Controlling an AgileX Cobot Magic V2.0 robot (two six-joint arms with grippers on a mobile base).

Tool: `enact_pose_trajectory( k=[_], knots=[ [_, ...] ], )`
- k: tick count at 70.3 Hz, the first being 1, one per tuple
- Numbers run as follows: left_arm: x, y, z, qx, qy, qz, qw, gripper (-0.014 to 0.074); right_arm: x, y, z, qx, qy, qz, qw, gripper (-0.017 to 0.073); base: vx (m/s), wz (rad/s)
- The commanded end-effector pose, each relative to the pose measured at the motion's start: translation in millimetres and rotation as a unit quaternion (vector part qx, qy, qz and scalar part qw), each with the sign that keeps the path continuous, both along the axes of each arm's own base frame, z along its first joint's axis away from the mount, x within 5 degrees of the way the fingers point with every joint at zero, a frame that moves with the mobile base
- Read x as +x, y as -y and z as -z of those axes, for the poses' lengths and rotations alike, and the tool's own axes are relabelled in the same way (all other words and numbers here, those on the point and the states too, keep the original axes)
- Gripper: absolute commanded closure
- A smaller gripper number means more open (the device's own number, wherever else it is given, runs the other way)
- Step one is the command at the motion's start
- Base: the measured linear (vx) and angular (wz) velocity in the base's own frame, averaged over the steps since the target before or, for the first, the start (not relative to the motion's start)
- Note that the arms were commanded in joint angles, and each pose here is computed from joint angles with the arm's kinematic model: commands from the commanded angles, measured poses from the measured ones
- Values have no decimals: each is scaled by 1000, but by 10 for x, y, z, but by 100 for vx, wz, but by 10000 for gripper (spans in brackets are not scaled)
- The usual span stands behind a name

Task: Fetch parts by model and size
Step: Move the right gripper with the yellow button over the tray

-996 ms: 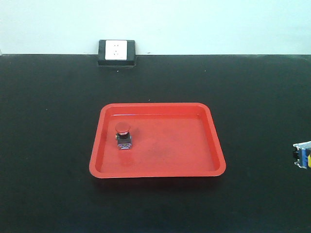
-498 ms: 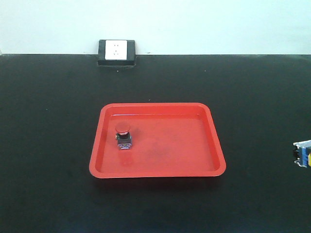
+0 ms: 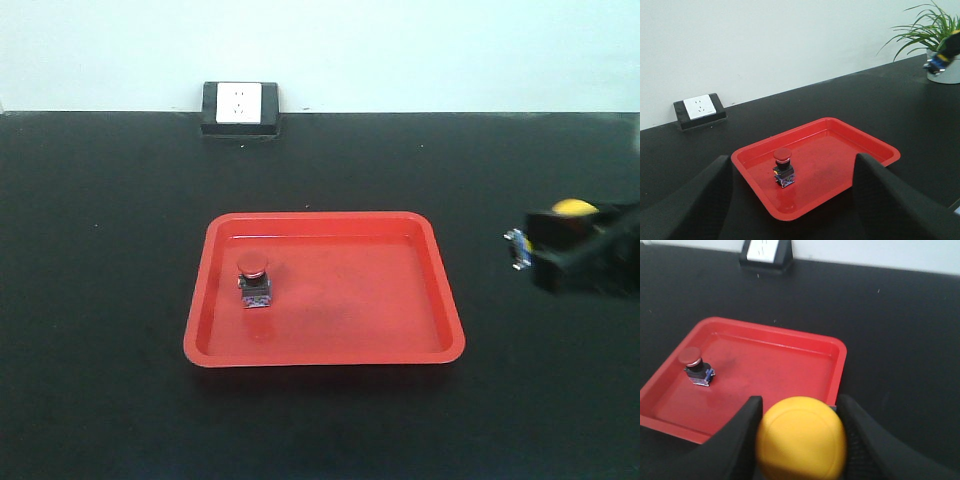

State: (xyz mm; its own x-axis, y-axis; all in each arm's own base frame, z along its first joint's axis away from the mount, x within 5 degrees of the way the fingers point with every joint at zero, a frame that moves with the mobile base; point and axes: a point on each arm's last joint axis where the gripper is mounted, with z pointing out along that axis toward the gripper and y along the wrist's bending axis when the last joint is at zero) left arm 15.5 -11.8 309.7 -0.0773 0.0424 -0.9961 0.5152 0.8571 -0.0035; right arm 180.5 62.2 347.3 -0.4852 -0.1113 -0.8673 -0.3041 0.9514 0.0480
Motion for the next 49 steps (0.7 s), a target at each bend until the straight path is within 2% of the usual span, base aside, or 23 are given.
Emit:
enact_pose_trajectory(
  k=[1, 15, 28, 49],
  knots=[
    [-3, 1, -142, -27, 38, 4, 999, 99, 335, -116, -146, 12, 7, 1, 1000, 563, 0, 0],
    [-3, 1, -142, -27, 38, 4, 999, 99, 1013, -378, 29, 24, -69, 4, 997, 561, 0, 0],
    [-3, 1, -142, -27, 38, 4, 999, 99, 1518, -561, 472, 14, -139, 8, 990, 558, 0, 0],
    [-3, 1, -142, -27, 38, 4, 999, 99, 1905, -689, 1117, -6, -203, 16, 979, 539, 0, 0]
  ],
)
